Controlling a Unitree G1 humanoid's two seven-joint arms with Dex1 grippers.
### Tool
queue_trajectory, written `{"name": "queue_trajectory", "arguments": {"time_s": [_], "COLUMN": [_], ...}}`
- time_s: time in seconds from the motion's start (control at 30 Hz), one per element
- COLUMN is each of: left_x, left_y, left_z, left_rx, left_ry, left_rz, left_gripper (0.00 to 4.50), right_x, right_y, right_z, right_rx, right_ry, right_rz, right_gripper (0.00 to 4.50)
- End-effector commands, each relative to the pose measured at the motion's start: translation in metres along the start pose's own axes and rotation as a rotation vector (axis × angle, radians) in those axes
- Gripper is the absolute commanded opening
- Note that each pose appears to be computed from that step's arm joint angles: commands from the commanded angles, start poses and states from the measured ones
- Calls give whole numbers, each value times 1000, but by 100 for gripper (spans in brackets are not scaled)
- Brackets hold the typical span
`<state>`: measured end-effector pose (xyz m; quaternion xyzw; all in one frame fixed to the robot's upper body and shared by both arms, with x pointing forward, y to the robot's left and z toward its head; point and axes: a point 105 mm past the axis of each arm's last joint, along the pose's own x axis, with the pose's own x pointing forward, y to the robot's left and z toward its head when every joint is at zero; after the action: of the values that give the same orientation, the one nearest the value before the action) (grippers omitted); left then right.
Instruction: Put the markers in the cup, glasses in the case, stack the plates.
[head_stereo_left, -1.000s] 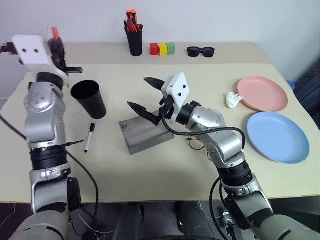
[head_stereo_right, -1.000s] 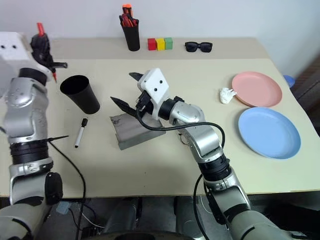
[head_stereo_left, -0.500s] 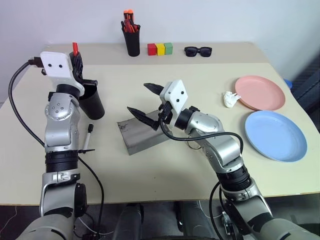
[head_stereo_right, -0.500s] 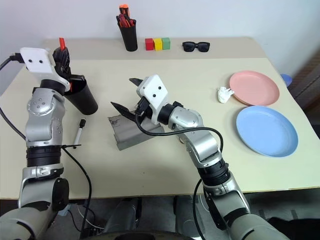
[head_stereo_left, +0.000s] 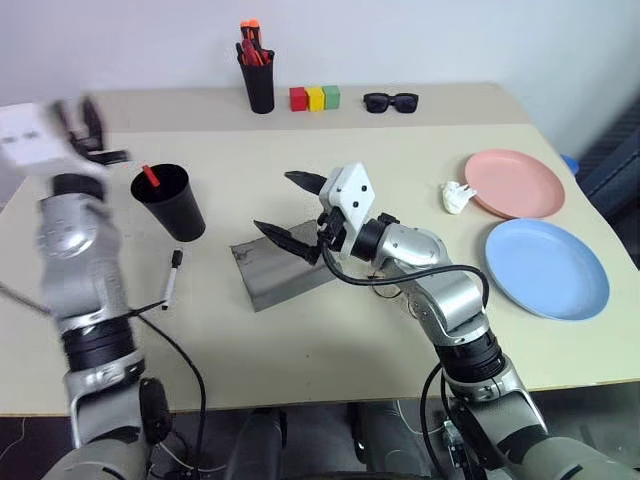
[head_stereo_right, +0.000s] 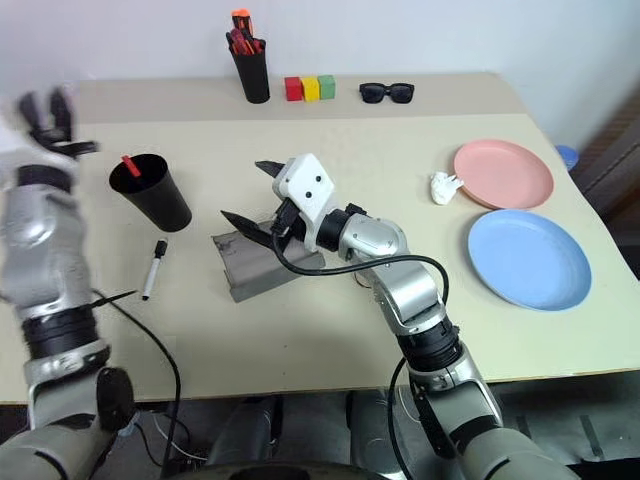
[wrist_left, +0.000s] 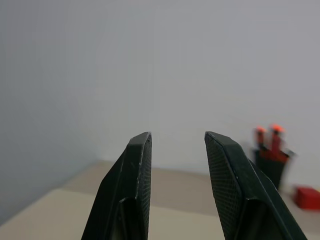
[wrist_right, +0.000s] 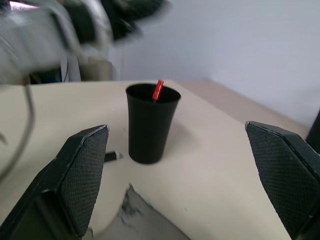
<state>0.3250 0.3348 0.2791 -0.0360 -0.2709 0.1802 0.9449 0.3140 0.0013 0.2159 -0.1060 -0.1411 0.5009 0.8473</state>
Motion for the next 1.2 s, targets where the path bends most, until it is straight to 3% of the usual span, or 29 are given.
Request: {"name": "queue_trajectory", "arguments": {"time_s": [0.03, 0.17, 0.23, 0.3, 0.6, 1.1, 1.2], "left_x": [-18, -63, -96, -117, -111, -99, -96], "left_y": [33, 29, 13, 6, -19, -34, -30], "left_z": [8, -44, -79, -95, -117, -136, -132], "left_rx": [-52, 15, 133, 227, 250, 230, 235], "left_ry": [31, 372, 631, 768, 921, 977, 962], "left_rz": [17, -203, -338, -401, -313, -333, -312], "left_gripper": [166, 166, 166, 166, 166, 166, 249], "right_x": [-10, -17, -17, -17, -14, -15, -16], "right_y": [-6, -6, 0, 4, 26, 28, 28], "right_z": [7, 1, 0, 0, -1, 0, -1], "right_rx": [-33, -24, -14, -7, 17, 27, 32], "right_ry": [-19, 11, 14, 12, 7, 12, 13], "right_rz": [-5, 28, 84, 110, 182, 145, 144], "right_gripper": [450, 450, 450, 450, 450, 450, 450]}}
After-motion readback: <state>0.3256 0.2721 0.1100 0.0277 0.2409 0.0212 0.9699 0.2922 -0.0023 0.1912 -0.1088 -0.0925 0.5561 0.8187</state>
